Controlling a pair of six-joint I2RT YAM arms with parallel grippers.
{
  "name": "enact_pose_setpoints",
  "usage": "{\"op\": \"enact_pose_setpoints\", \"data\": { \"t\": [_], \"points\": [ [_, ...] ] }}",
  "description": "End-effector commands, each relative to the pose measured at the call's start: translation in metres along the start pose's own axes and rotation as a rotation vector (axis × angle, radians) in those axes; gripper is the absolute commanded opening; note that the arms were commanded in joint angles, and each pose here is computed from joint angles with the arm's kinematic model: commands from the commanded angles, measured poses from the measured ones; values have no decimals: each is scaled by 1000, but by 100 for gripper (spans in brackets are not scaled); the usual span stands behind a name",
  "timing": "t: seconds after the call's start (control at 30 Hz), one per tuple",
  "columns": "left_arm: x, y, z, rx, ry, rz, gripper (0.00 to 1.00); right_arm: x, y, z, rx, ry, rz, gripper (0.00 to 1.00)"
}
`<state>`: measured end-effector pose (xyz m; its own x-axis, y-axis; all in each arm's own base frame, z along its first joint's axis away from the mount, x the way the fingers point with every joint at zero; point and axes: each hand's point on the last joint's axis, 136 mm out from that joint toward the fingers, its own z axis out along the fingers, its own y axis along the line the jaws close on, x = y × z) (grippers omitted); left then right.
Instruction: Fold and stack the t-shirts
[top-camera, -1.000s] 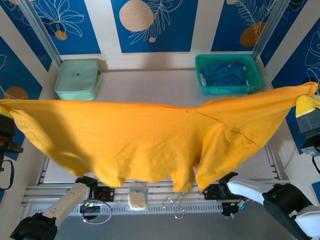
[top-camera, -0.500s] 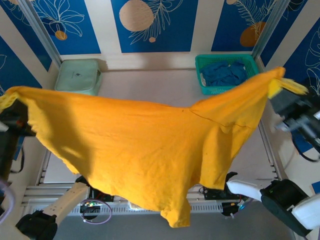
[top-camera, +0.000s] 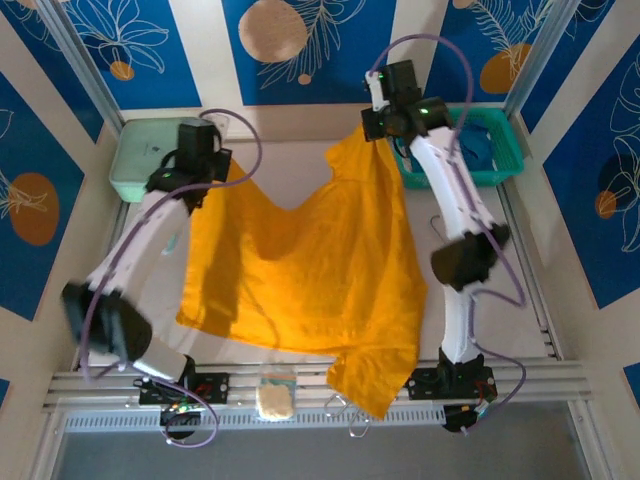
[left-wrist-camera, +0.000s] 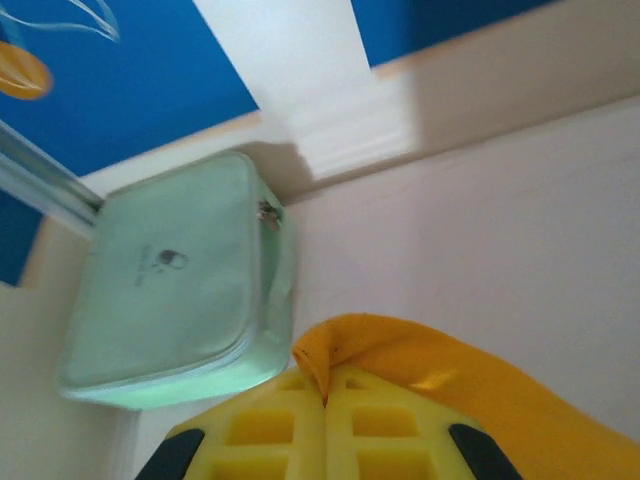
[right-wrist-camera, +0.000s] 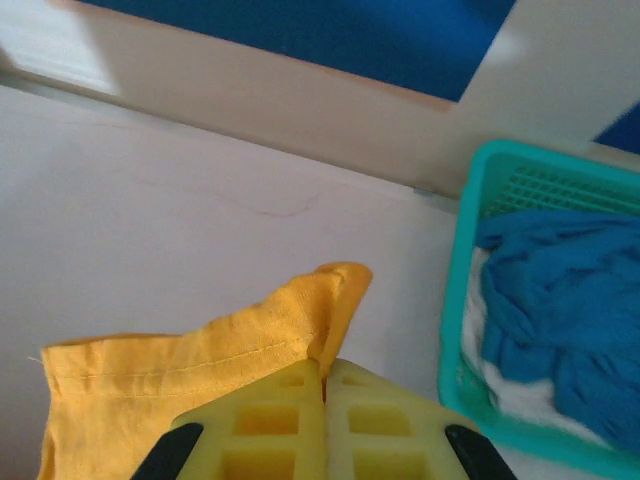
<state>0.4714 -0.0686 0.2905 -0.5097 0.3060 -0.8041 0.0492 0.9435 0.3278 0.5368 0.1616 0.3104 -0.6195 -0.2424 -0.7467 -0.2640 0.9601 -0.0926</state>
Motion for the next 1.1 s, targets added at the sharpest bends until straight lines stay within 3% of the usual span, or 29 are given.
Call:
{"op": "enact_pose_setpoints", "data": {
  "t": [0.0, 0.2, 0.4, 0.7, 1.07],
  "points": [
    [-22, 21, 54, -119, -80, -56, 0, -28, -14, 47, 1, -97, -42, 0],
    [20, 20, 168, -182, 67, -90, 0, -2, -42, 155, 134, -103, -85, 0],
    [50, 25, 218, -226, 127, -110, 0, 18, -74, 183, 173, -96, 48, 0],
    [67, 27, 243, -198, 143, -120, 0, 7, -75, 177, 135, -137, 96, 0],
    [65, 51, 231, -205, 123, -141, 0, 11, -70, 137, 100, -117, 118, 0]
  ]
}}
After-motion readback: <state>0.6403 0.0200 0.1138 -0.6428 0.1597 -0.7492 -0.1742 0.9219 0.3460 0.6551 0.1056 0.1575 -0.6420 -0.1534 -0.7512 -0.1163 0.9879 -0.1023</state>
